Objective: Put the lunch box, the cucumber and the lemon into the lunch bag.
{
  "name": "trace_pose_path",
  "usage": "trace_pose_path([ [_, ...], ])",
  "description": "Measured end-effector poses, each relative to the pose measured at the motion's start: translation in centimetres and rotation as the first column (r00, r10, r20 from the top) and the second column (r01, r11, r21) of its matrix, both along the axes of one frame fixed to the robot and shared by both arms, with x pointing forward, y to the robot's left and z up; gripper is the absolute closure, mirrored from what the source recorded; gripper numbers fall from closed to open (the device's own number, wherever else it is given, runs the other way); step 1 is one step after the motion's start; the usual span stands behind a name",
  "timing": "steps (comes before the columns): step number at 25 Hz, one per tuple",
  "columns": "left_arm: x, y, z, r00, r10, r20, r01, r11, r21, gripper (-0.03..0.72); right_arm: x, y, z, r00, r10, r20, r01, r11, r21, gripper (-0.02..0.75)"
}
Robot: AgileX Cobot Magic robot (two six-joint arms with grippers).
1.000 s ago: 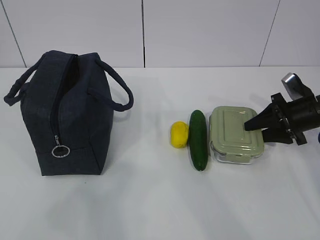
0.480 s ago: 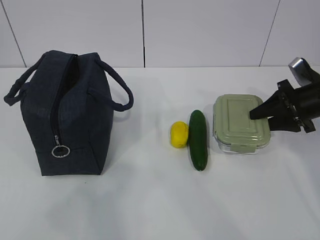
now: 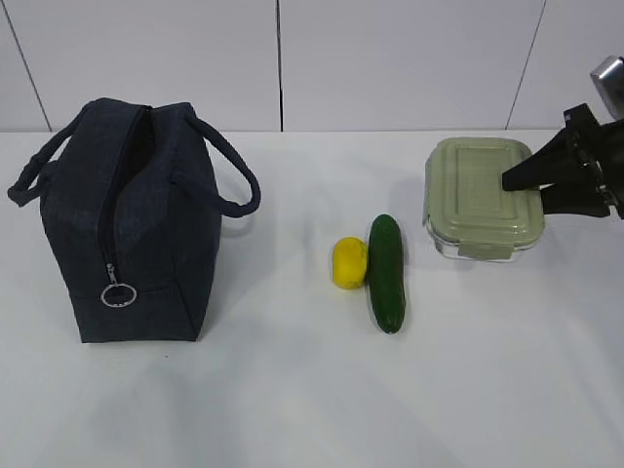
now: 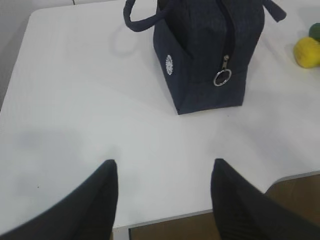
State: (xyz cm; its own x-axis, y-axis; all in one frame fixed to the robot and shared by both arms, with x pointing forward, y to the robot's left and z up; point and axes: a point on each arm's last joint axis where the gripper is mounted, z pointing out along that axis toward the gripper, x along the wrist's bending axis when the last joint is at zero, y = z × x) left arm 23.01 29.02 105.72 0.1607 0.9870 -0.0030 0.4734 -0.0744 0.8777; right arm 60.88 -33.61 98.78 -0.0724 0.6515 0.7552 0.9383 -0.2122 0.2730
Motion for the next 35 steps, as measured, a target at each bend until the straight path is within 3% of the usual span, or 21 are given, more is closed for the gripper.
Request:
trace_pose_path([
  [5, -0.1, -0.8, 0.2, 0.999, -0.053, 0.007, 0.053, 0.995, -0.081, 0.263, -0.6, 0.3, 1.8, 1.0, -0.008, 0.016, 0.008, 1.0, 0.003, 0.364],
  [12, 0.0, -0.9, 0.3, 0.998, -0.059, 0.015, 0.06, 0.994, -0.094, 0.263, -1.1, 0.8, 3.6, 0.999, -0.015, 0.043, 0.015, 1.0, 0.012, 0.364],
  [20, 1.9, -1.2, 1.2, 0.997, -0.073, -0.028, 0.068, 0.987, -0.146, 0.275, -1.2, 4.8, 4.9, 0.995, 0.067, 0.078, -0.071, 0.996, 0.046, 0.364],
  [24, 3.8, -1.3, 3.1, 0.998, -0.064, -0.028, 0.059, 0.984, -0.169, 0.298, -1.2, 6.8, 5.5, 0.992, 0.086, 0.095, -0.095, 0.99, 0.104, 0.364],
  [31, 10.2, -1.7, 5.5, 0.987, -0.061, -0.15, 0.024, 0.971, -0.236, 0.305, -1.3, 9.5, 6.0, 0.986, 0.126, 0.11, -0.143, 0.977, 0.16, 0.364],
  [35, 15.4, -2.0, 6.3, 0.961, -0.07, -0.268, -0.003, 0.965, -0.262, 0.307, -1.3, 10.5, 6.3, 0.984, 0.131, 0.119, -0.152, 0.968, 0.197, 0.364],
])
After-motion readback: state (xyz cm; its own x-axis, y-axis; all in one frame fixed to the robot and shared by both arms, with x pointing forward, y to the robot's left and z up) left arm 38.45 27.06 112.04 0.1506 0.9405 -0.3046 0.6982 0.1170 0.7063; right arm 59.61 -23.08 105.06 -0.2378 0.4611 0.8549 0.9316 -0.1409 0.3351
